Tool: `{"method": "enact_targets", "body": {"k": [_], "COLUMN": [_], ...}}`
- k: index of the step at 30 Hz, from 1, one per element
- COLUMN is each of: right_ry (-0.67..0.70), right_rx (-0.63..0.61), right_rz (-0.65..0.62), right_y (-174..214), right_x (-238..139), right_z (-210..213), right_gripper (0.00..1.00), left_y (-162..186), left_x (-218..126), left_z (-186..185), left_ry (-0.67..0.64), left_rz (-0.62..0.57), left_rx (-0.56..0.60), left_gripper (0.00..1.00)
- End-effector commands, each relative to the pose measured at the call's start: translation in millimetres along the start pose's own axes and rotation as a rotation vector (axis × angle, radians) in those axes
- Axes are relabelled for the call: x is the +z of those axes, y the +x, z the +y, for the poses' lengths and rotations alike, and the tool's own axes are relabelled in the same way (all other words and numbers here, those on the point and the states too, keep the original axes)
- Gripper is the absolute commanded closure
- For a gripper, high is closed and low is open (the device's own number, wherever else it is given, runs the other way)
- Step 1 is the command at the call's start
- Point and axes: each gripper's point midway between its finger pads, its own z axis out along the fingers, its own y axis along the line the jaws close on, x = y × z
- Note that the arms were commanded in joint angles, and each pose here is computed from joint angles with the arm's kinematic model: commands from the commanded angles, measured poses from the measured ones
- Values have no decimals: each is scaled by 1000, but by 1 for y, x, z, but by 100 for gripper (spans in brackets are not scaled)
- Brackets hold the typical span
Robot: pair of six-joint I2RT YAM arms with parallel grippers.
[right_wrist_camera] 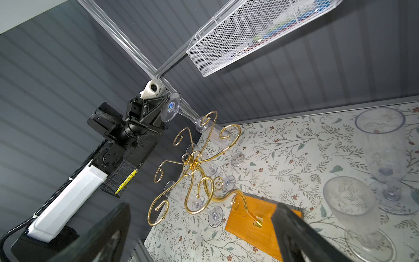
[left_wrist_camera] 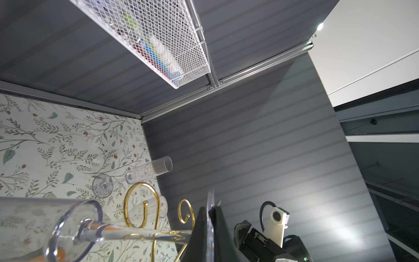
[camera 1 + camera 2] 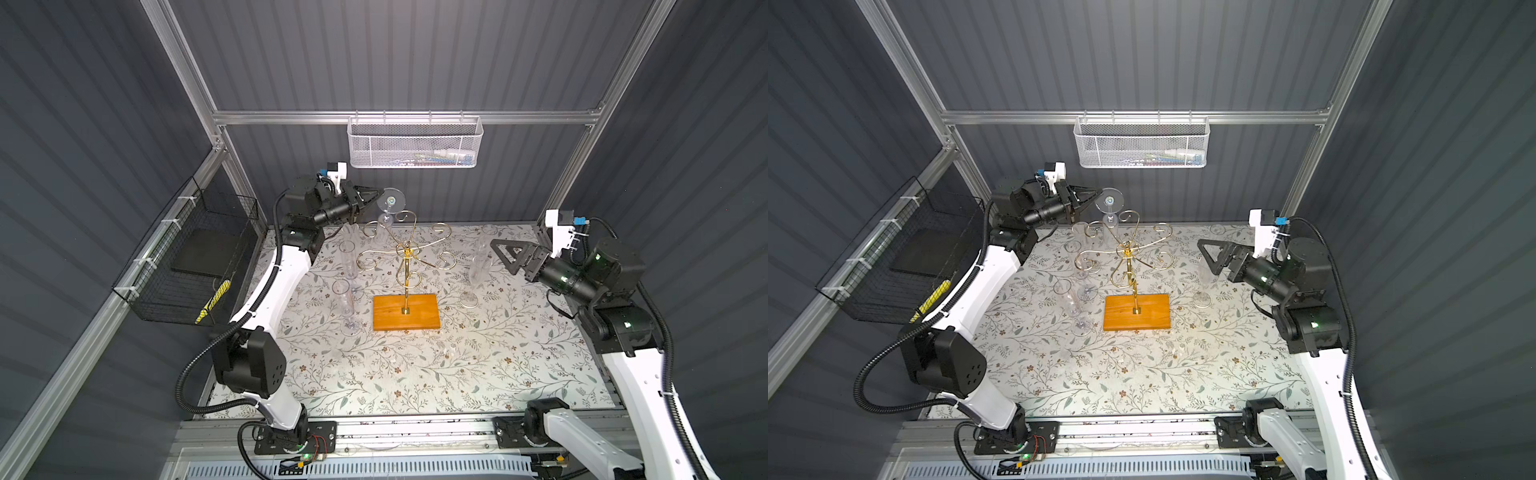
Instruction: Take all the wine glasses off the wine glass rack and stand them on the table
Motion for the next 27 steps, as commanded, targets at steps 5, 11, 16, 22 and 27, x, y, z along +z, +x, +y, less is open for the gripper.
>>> {"method": "enact_targets", "body": {"k": [5,11,16,22,27], "right_ry": [-11,-11,-14,-42,-81], "right_rx": [28,84,173,278,366], "right_rz": [-22,-50,-57,-73,-83], "right_y": [-7,-16,-21,-31,-41], "right_x": [0,8,18,31,42], "right_z": [3,-1,-8,-11,-13], "right_gripper": [1,2,3,6,8], "left_y": [-27,-35,-42,-43,-39], "left_x": [4,8,13,18,22], "left_z": [-19,-29,-37,-54,-66], "left_ry": [99,126,172,202,232], "left_rz": [-77,-84,-82,-55,-32], "left_rx": [-17,8,29,121,185], "left_gripper": [100,100,100,100,100]}}
